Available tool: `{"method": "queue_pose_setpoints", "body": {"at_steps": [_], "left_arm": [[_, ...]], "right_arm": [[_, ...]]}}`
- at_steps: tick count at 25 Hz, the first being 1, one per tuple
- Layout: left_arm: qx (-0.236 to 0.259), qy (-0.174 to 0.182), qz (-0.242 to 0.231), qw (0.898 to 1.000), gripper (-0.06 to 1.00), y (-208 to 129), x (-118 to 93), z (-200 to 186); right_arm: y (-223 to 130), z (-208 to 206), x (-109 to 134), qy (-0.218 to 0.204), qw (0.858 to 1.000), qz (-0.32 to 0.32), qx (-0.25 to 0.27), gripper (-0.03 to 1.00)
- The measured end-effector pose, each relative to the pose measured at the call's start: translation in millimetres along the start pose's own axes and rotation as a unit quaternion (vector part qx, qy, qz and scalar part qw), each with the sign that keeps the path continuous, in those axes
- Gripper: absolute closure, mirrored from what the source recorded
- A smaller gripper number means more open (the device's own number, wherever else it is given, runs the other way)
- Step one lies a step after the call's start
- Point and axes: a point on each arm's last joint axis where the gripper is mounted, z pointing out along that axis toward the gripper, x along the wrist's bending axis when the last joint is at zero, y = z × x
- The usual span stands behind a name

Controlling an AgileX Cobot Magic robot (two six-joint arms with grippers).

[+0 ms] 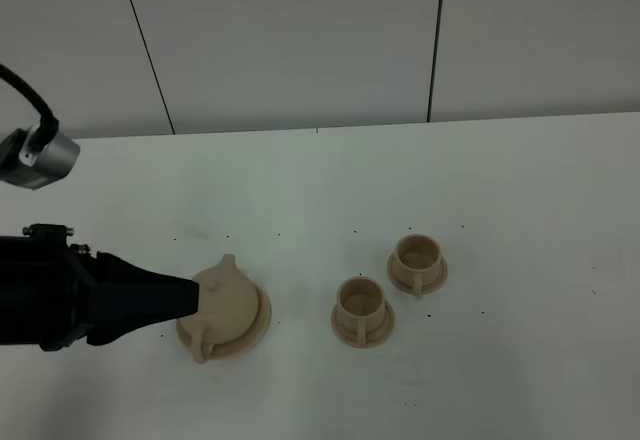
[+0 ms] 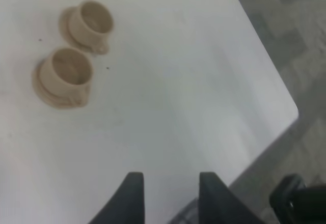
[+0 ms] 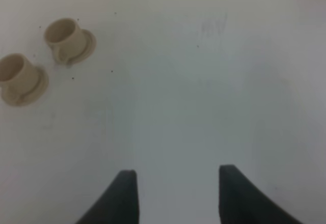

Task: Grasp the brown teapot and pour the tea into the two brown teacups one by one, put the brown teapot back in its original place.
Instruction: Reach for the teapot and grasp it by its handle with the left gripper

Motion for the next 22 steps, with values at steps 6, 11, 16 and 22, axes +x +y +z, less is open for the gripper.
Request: {"method": "queue_pose_setpoints", "body": {"at_steps": [6, 11, 16, 22], "left_arm": [[0.074, -0.005, 0.021, 0.997, 0.62, 12.5, 7.2, 4.3], [0.101, 0.021, 0.041, 0.994, 0.62, 25.6, 12.4, 4.9], [0.145, 0.05, 0.064, 0.986, 0.62, 33.1, 8.9, 15.3], [0.208, 0.123, 0.053, 0.969, 0.62, 38.1, 8.4, 34.1]], "right_arm": [[0.0, 0.0, 0.1, 0.0, 1.0, 0.0, 0.0, 0.61], [0.0, 0.0, 0.2, 0.001, 1.0, 0.001, 0.0, 0.61], [0.0, 0.0, 0.3, 0.002, 1.0, 0.001, 0.0, 0.61], [0.0, 0.0, 0.3, 0.002, 1.0, 0.001, 0.0, 0.61]]}}
